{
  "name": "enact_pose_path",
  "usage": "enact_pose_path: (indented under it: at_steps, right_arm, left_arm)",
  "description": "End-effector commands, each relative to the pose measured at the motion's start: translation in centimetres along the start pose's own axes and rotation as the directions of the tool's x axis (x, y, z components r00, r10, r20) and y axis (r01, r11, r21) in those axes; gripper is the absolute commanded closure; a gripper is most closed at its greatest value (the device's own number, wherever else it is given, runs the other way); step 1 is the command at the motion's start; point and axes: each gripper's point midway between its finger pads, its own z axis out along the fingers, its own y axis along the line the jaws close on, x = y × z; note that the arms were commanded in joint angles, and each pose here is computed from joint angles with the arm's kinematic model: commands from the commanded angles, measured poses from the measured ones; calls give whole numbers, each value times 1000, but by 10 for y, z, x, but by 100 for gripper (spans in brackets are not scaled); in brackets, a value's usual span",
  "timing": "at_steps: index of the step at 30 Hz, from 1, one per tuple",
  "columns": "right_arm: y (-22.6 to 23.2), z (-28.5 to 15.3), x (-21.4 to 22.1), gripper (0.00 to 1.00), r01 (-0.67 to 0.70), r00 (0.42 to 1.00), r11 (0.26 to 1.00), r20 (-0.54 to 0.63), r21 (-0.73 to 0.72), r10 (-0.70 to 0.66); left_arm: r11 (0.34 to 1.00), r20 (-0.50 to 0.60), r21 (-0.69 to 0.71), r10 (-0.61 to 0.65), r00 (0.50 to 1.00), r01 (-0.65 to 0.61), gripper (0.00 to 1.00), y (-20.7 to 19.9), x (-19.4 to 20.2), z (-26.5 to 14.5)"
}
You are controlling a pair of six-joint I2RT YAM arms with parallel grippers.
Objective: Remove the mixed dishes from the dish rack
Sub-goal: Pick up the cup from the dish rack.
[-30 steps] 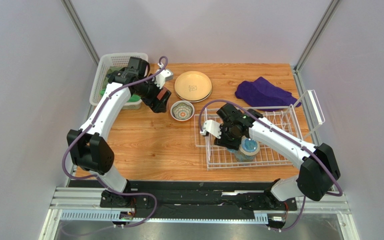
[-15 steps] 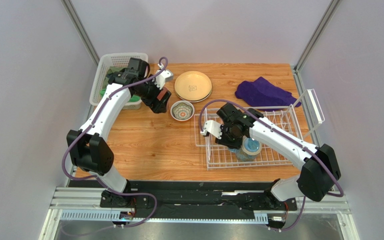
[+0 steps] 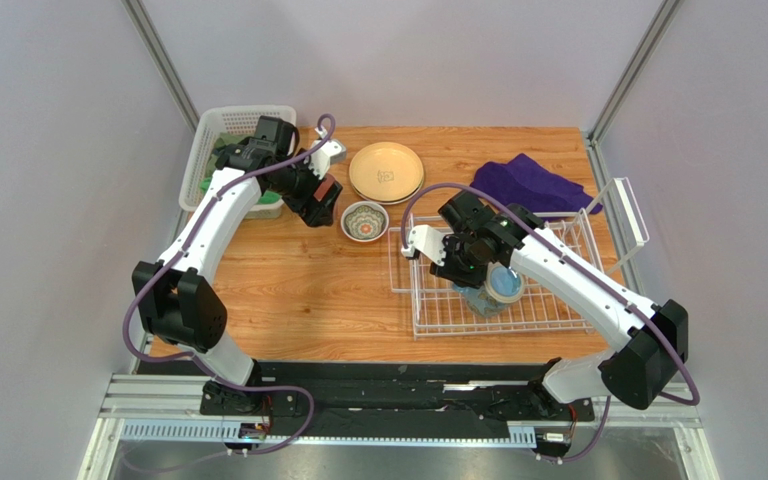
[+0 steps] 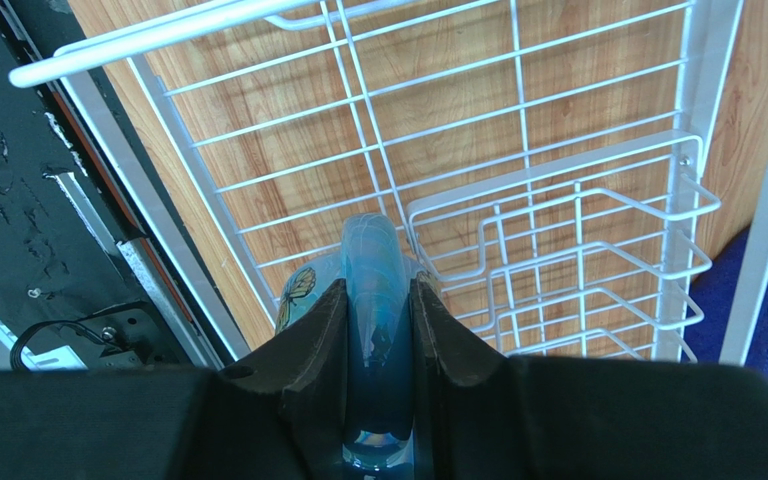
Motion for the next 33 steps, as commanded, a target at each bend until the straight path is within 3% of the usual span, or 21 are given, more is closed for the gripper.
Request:
enact_pose_path:
  at_steps: [1, 10, 33]
  right_arm:
    - [-16, -36, -24, 100, 12, 993, 994, 112, 106, -24]
    - [-24, -52, -40, 100, -31, 981, 987, 192, 157, 0]
    - [-20, -100, -57, 100, -80, 947, 981, 320, 179, 18]
  left_arm:
    - [999, 72, -11, 42, 997, -42, 4, -3, -13, -13]
    - [998, 169, 59, 24, 985, -35, 4, -20, -28, -15]
    - [981, 252, 181, 18, 968, -65, 4, -47, -41, -24]
